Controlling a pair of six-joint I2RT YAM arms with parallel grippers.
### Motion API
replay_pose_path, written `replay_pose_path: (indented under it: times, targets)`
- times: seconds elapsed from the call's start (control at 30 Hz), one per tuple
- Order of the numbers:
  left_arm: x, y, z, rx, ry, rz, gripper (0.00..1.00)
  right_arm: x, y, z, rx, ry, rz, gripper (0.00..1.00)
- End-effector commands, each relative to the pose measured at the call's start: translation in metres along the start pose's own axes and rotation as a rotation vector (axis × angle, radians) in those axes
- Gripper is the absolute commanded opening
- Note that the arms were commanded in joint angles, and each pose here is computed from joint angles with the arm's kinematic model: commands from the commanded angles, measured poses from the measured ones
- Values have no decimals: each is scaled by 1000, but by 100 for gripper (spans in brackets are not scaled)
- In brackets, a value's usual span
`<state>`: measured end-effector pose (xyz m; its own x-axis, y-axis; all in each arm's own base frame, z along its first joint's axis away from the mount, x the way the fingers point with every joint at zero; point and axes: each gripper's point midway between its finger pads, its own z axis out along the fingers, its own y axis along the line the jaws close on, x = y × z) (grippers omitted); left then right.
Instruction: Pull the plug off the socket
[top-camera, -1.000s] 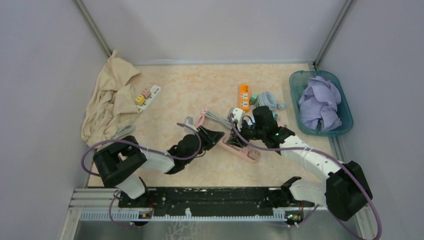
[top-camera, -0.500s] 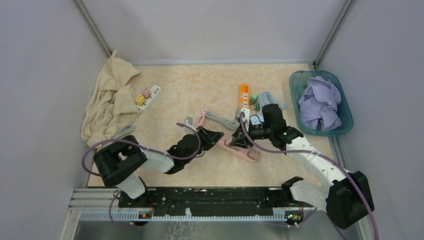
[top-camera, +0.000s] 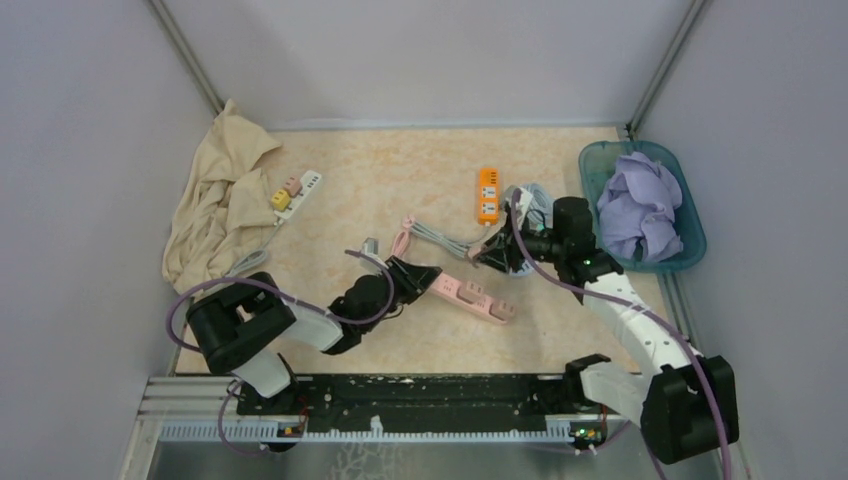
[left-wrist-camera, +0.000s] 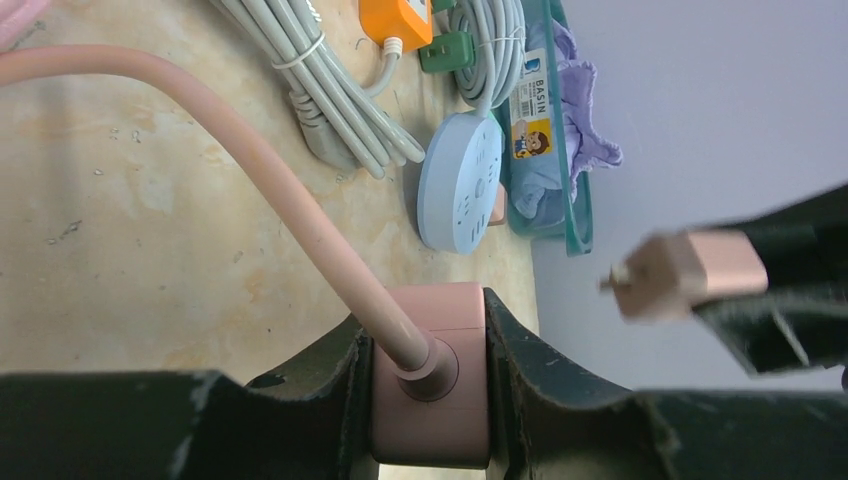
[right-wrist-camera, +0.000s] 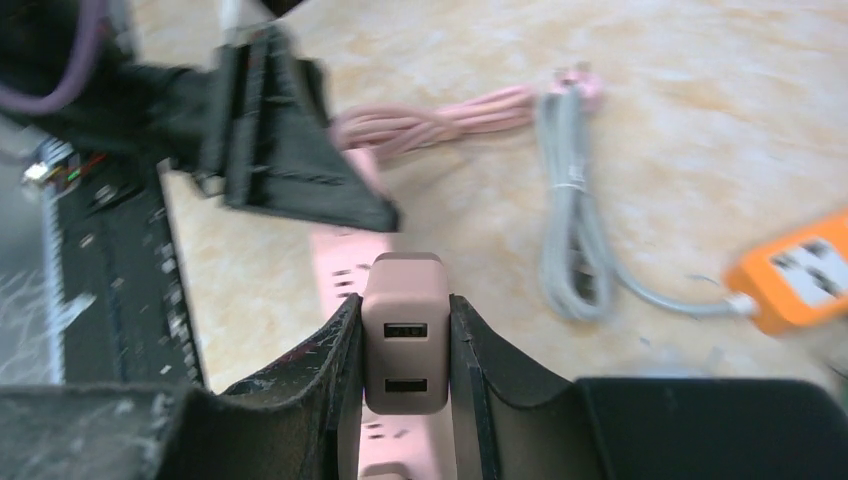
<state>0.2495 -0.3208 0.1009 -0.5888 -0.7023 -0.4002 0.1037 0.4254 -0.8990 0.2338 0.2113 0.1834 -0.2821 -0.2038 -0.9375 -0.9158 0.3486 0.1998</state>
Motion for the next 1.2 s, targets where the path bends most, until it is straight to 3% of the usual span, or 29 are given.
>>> replay_pose_path:
  times: [0.0,0.1,0.33,0.57,0.9,1.07,1.17]
  targets:
    - [9,62,-19,-134,60,229,0,-31,-67,-18,350,-106,65,0]
    - [10,53,-24,-66,66,240,0,-20,-100,-25,512,-101,163,0]
    - [13,51,-34,-7,83,258,0,1,-139,-32,672,-101,333,0]
    - [16,54,-37,-2,102,271,0,14,-144,-20,594,-86,390,0]
    - [18,52,-40,15,114,260,0,17,-161,12,504,-2,420,15]
    - [19,51,-39,12,117,266,0,21,-171,17,536,15,413,38]
    - [19,48,-37,16,118,266,0,27,-175,16,558,36,417,45]
